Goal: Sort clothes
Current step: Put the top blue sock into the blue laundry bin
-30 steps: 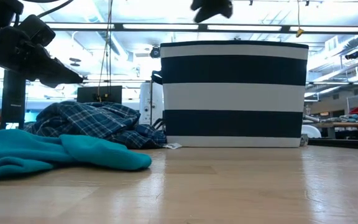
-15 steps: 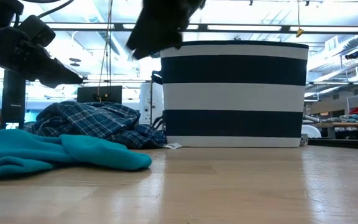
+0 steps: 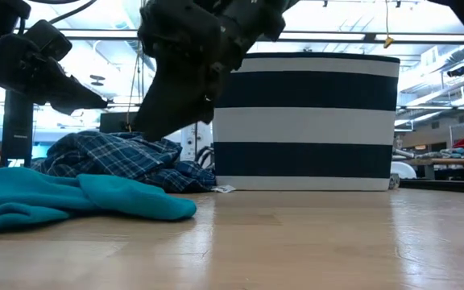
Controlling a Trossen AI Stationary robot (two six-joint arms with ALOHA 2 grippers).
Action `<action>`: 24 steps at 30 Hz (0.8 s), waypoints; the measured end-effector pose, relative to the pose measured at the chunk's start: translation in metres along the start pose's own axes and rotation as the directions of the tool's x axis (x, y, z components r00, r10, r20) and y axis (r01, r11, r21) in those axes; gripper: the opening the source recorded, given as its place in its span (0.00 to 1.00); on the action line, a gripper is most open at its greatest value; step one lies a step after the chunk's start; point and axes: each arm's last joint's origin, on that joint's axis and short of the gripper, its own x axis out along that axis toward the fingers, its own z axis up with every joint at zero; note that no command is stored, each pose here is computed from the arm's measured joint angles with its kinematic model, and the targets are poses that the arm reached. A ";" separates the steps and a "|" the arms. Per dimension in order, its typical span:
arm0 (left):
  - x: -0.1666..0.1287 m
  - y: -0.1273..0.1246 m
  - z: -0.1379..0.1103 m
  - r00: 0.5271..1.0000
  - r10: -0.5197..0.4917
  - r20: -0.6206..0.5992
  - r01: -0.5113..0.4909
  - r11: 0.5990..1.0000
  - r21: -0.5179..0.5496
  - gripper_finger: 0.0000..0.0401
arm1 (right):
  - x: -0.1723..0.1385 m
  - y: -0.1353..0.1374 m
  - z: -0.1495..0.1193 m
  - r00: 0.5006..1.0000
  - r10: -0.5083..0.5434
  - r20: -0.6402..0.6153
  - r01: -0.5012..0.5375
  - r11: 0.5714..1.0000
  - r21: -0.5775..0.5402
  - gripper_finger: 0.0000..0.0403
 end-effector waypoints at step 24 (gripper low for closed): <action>0.000 0.000 0.000 1.000 0.000 -0.003 0.000 1.000 0.002 0.38 | 0.012 -0.021 -0.012 0.992 -0.118 0.044 0.121 0.989 -0.080 0.39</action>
